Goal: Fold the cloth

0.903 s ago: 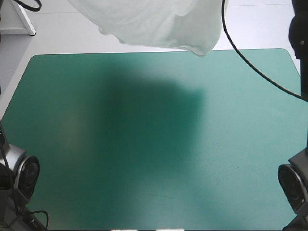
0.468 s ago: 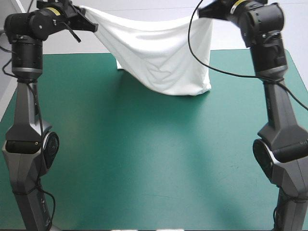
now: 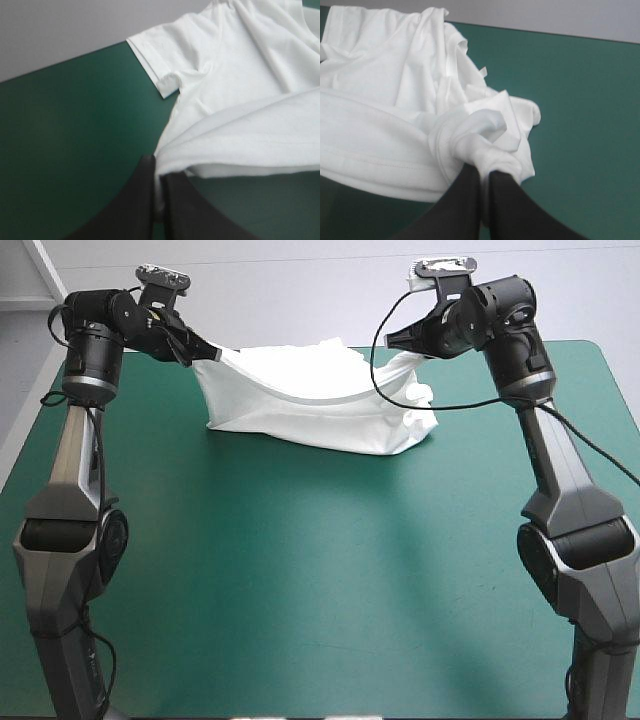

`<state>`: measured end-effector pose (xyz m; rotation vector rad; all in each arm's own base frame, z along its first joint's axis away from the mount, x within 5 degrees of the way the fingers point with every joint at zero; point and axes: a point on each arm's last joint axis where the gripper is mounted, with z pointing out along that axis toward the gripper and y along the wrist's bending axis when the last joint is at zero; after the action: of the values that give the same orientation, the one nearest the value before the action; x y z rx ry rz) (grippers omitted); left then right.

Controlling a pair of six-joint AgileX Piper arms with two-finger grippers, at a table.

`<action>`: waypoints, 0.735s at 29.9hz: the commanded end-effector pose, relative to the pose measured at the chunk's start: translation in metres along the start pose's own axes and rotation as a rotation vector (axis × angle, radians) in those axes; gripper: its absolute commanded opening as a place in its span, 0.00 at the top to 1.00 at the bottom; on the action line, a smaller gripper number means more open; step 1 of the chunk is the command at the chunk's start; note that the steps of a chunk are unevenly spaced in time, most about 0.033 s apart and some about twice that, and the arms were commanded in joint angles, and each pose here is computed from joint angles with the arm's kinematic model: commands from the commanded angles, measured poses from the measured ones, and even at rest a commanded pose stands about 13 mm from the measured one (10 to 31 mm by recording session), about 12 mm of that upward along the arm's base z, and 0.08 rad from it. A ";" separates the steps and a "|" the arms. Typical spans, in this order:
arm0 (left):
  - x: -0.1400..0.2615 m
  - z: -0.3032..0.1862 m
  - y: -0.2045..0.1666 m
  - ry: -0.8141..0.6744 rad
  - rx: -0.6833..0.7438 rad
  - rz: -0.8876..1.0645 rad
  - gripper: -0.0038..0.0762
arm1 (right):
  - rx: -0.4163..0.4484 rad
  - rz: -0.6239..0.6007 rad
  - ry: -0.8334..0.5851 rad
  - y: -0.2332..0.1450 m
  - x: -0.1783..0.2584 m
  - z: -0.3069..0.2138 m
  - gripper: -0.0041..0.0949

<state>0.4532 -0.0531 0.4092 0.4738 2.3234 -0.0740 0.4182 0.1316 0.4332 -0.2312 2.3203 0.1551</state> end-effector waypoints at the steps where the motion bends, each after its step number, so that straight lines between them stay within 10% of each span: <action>1: 0.009 -0.069 -0.013 -0.013 0.009 -0.010 0.96 | -0.013 -0.019 -0.041 0.005 0.008 -0.064 0.97; 22: 0.266 -0.106 -0.090 0.583 0.185 -0.165 0.96 | -0.093 0.039 0.678 -0.002 0.287 -0.091 0.97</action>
<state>0.2003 -0.0332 0.2938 0.4675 2.9107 -0.2294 0.1813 0.0849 0.2891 -0.3354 2.9849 0.1781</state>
